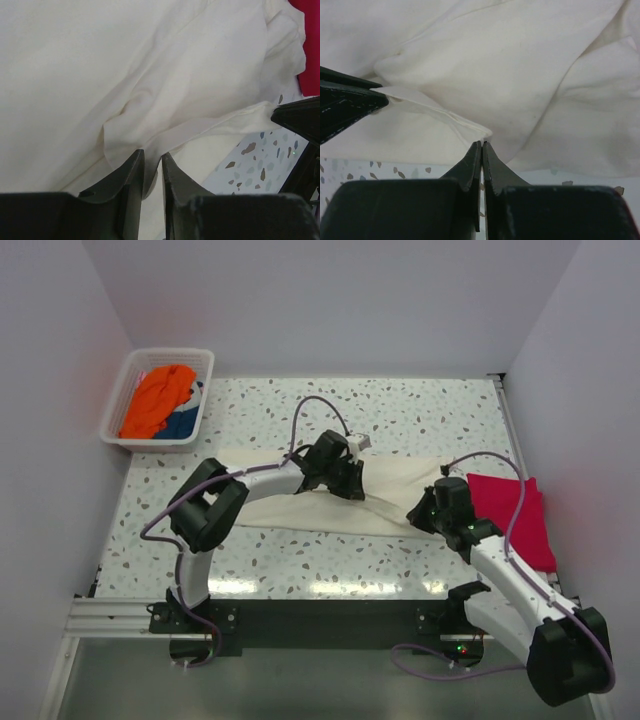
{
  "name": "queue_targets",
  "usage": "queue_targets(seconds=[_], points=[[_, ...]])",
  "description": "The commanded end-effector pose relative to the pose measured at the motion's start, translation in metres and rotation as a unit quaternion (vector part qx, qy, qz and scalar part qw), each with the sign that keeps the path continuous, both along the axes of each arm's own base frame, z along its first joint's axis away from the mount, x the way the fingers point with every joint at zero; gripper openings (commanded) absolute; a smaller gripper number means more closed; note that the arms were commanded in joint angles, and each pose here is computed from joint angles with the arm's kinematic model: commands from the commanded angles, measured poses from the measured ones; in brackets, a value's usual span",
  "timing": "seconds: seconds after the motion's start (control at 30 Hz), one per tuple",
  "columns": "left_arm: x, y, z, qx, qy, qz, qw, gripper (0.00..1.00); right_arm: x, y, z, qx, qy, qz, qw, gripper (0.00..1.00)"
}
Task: Fold and stack the t-shirts
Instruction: Fold the tshirt
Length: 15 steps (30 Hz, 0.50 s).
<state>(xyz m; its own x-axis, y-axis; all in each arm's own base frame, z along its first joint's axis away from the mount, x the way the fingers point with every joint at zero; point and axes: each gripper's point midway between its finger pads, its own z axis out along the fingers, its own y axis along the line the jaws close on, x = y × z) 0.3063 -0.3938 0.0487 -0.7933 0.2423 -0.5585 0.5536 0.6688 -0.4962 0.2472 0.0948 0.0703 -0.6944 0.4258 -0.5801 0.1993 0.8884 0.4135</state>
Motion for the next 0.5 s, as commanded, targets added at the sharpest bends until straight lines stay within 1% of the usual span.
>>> queue_targets(seconds=[0.0,0.07,0.23,0.33,0.37,0.4,0.47], points=[[0.001,0.002,0.022,-0.012,-0.026,0.002,1.000,0.27,-0.013,0.004,-0.007,0.017,0.013,0.005,1.000,0.01],[0.001,0.002,0.024,-0.015,-0.028,0.003,0.999,0.30,-0.019,0.007,-0.011,0.030,0.020,0.010,0.999,0.02],[-0.003,0.009,0.022,-0.010,-0.027,0.009,1.000,0.38,-0.025,0.010,-0.016,0.044,0.023,0.011,0.999,0.08],[-0.006,0.014,0.021,-0.006,-0.029,0.013,0.999,0.41,-0.028,0.012,-0.016,0.050,0.023,0.013,0.998,0.14],[-0.007,0.015,0.021,-0.004,-0.029,0.014,0.999,0.45,-0.029,0.012,-0.016,0.052,0.024,0.014,0.998,0.16],[-0.008,0.018,0.020,-0.001,-0.029,0.016,0.999,0.46,-0.030,0.013,-0.014,0.057,0.023,0.017,0.998,0.24],[-0.011,0.021,0.027,-0.002,-0.031,0.017,0.999,0.50,-0.032,0.014,-0.007,0.061,0.016,0.019,0.998,0.29]])
